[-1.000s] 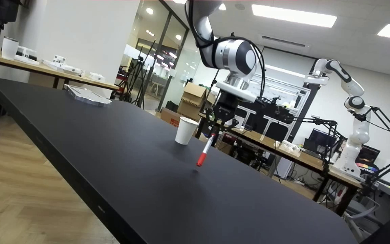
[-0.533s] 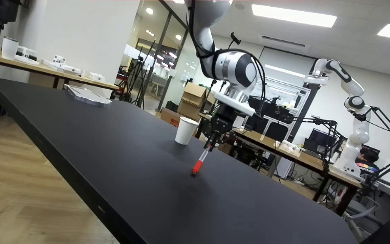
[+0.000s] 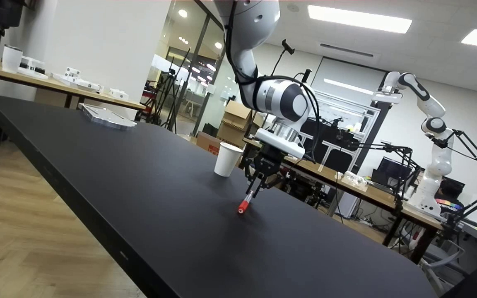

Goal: Remove the marker from the cup and put it on the table

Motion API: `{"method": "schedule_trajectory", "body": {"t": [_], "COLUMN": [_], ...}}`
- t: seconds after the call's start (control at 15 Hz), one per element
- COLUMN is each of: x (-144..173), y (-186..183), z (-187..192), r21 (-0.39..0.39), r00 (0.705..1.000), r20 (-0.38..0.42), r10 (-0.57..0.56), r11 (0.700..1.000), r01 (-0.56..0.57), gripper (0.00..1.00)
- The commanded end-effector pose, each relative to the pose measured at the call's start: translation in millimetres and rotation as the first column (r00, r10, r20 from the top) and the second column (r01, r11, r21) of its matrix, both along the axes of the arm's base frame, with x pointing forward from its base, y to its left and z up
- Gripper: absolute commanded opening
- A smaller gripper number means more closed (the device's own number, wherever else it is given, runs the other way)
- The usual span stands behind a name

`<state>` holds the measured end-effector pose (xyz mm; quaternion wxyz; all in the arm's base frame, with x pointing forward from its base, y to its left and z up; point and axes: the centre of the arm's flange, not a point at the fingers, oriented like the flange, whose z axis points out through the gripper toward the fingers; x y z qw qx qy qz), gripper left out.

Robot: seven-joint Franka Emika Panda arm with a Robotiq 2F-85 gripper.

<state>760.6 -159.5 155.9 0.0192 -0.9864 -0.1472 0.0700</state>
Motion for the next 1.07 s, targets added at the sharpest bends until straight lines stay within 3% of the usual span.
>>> {"method": "schedule_trajectory", "body": {"t": [0.0,0.07,0.2,0.67,0.73,0.8,0.93,1.0], "x": [4.1,3.0,1.4,-2.1,-1.3,19.8,20.1,19.7], "y": [2.2,2.8,4.7,16.8,19.2,11.0,14.7,15.7], "z": [-8.3,-5.2,4.5,42.8,43.7,33.2,36.7,36.9], "r21": [0.004,0.006,0.008,0.003,0.001,-0.005,-0.002,-0.001], "r00": [0.999,0.999,0.998,0.988,0.988,0.988,0.988,0.988], "r20": [0.036,0.040,0.064,0.154,0.152,0.150,0.152,0.151], "r10": [-0.006,-0.005,-0.004,0.023,0.033,0.019,0.025,0.027], "r11": [1.000,1.000,1.000,1.000,0.999,1.000,1.000,1.000], "r01": [0.006,0.005,0.004,-0.024,-0.034,-0.018,-0.025,-0.027], "gripper": [0.05,0.44,0.52,0.98,0.99,0.86,0.99,1.00]}}
